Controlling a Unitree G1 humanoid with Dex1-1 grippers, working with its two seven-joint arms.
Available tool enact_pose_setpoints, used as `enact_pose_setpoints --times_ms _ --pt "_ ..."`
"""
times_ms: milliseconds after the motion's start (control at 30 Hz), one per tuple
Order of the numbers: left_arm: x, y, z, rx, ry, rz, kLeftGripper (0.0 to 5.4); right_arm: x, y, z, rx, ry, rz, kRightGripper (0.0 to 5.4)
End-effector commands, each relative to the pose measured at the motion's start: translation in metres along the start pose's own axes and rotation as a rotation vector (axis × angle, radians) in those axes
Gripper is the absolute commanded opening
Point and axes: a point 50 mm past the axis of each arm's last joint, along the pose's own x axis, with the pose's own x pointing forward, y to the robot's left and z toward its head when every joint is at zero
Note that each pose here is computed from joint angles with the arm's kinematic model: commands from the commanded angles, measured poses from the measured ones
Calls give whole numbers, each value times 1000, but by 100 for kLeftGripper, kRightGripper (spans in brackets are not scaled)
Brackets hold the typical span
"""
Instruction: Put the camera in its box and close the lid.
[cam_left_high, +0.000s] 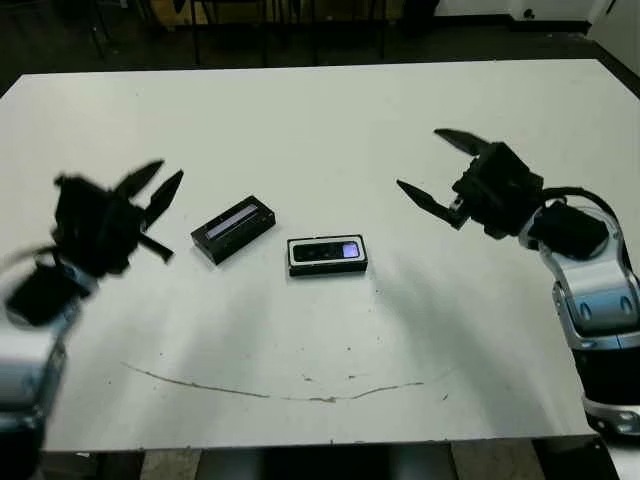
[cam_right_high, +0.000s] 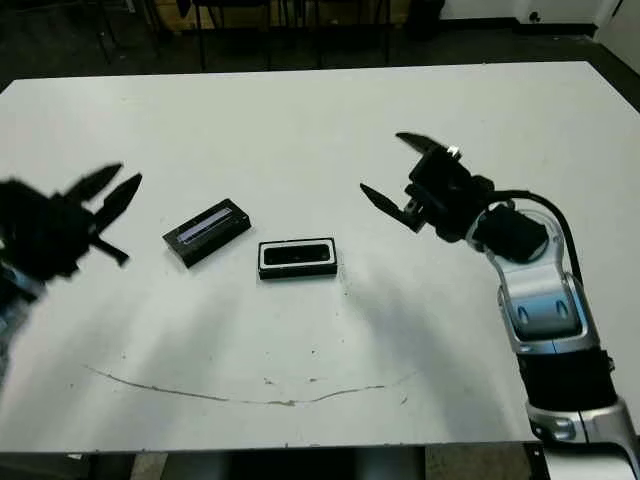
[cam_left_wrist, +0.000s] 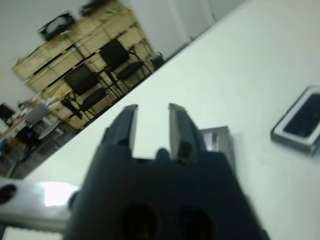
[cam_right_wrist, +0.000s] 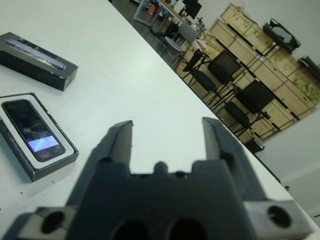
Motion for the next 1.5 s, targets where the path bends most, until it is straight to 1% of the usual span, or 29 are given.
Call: enact_pose_setpoints --times_ms 33,133,300,367,433,467,600,633,800,933,1033,1167,1367,1500 --pt "11 6 -8 22 82 -89 211 -5 2 -6 3 42 -10 227" --pt "25 9 -13 29 100 -152 267 -7 2 -6 -10 58 -16 171" --pt "43 4 -25 -52 116 -257 358 -8 3 -5 -13 57 -20 81" --pt "49 1 -32 -154 135 -288 397 -9 3 -4 -22 57 -18 43" --pt "54 -3 -39 -283 147 -323 434 -10 4 -3 -30 63 -19 7" --pt "55 -5 -41 -311 156 -342 452 -10 4 -3 -34 64 -18 0" --pt "58 -11 -54 -328 208 -416 527 -11 7 -3 -40 54 -10 0" --pt "58 -13 -57 -336 218 -431 538 -11 7 -3 -43 52 -9 0" --pt "56 -19 -74 -383 264 -478 538 -10 9 -4 -71 52 -4 0" --pt "55 -21 -82 -389 290 -471 538 -9 11 -4 -101 56 0 0" --pt "56 -23 -85 -386 314 -443 538 -8 12 -4 -94 49 7 0" --pt "57 -25 -87 -351 334 -430 538 -8 13 -6 -89 56 13 0" --pt "59 -33 -89 -373 336 -460 538 -8 14 -7 -88 45 20 0" --pt "59 -36 -91 -375 336 -518 538 -8 14 -7 -93 40 16 0"
